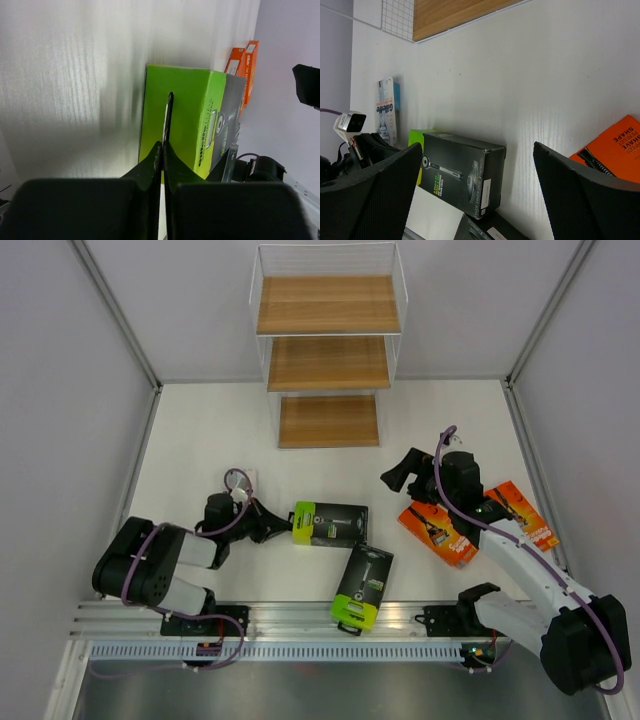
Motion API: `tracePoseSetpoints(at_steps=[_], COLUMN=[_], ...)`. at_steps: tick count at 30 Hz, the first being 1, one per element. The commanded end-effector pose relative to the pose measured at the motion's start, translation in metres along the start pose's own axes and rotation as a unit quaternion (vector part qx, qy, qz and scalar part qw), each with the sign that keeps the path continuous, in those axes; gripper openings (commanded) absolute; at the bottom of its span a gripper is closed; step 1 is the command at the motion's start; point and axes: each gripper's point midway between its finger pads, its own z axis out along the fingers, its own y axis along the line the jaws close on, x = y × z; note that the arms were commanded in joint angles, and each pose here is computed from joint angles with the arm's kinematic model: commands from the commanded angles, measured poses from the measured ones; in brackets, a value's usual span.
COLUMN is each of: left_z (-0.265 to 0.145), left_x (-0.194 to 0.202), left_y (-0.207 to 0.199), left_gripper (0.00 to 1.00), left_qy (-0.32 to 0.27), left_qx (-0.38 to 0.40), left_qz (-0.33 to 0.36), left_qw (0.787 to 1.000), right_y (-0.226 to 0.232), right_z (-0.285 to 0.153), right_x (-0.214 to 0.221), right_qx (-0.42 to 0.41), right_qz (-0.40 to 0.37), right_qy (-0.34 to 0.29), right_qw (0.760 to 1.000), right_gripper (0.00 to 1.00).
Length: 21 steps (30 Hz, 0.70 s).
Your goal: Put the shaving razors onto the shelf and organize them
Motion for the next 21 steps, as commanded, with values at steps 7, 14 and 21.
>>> tracePoseSetpoints(at_steps=[7, 14, 21], left_z=[-0.007, -0.056, -0.066], left_x=[-0.055, -0.109, -0.110], left_y=[-0.076, -0.177, -0.229], left_gripper=[0.02, 0.02, 0.02], left_qy=[-0.048, -0.107, -0.066], left_qx=[0.049, 0.053, 0.115], left_qz=[0.140, 0.334, 0.402], left_qw=[0.988, 0.935, 0.906], right_y=[0.027, 0.065, 0.117], right_z=[-0.006, -0.012, -0.014], right_x=[-0.021, -0.052, -0.100], right_qx=[-0.047, -0.106, -0.181], right_qz=[-0.017, -0.114, -0.196], right_qy=[-0.027, -0.049, -0.107], right_qw=[0.998, 0.986, 0.958], right_gripper=[0.98, 0.98, 0.98])
